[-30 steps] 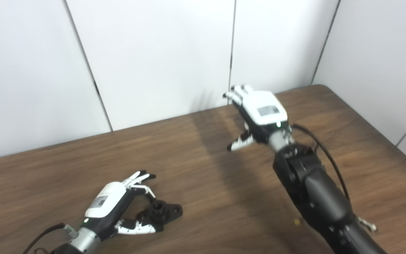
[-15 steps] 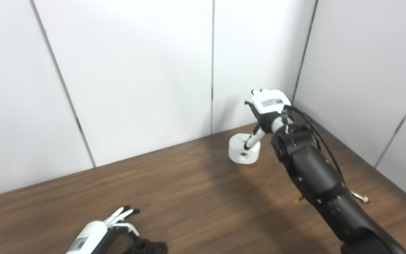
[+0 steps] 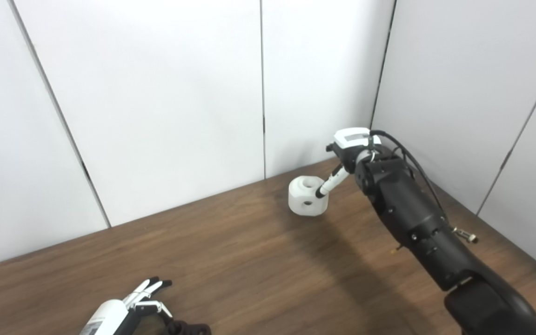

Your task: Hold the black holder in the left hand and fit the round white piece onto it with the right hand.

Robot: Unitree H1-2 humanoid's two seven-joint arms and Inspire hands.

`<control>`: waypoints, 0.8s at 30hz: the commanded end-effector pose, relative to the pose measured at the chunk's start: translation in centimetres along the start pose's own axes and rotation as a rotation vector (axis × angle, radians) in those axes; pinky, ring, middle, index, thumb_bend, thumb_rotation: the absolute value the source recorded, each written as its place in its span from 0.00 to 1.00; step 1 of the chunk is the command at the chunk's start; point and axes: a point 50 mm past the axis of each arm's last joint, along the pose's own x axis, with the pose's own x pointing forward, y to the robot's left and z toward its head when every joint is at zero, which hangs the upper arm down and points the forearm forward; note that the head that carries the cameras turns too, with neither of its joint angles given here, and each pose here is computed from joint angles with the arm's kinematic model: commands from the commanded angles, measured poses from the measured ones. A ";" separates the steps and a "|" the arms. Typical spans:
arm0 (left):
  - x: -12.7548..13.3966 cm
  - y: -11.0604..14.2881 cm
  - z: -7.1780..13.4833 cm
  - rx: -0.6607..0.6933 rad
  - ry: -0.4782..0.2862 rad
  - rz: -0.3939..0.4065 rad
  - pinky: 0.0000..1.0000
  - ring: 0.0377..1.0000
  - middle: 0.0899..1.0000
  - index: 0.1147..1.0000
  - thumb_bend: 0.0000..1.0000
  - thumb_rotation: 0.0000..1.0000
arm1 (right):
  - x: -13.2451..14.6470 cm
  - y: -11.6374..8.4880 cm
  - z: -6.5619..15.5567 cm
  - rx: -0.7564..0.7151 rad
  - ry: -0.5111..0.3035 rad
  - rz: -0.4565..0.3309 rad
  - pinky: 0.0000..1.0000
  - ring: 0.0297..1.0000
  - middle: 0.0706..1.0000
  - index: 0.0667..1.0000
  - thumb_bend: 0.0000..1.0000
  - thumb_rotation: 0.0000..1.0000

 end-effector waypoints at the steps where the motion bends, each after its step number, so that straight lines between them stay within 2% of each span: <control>1: -2.8 -3.4 -1.9 0.003 0.103 -0.187 0.88 0.99 0.91 0.42 0.52 0.06 | 0.2 -3.4 -0.3 0.028 0.004 -0.079 1.00 1.00 1.00 0.89 1.00 0.62; 14: -3.0 -3.8 -1.7 0.007 0.098 -0.189 0.99 1.00 0.91 0.42 0.52 0.06 | 0.8 -1.6 0.9 0.050 -0.014 -0.038 1.00 1.00 1.00 0.87 1.00 0.54; 24: -3.1 -4.1 -1.8 0.008 0.090 -0.179 0.97 0.99 0.90 0.42 0.52 0.06 | 0.7 -0.9 1.9 0.039 -0.042 -0.028 1.00 1.00 1.00 0.87 1.00 0.53</control>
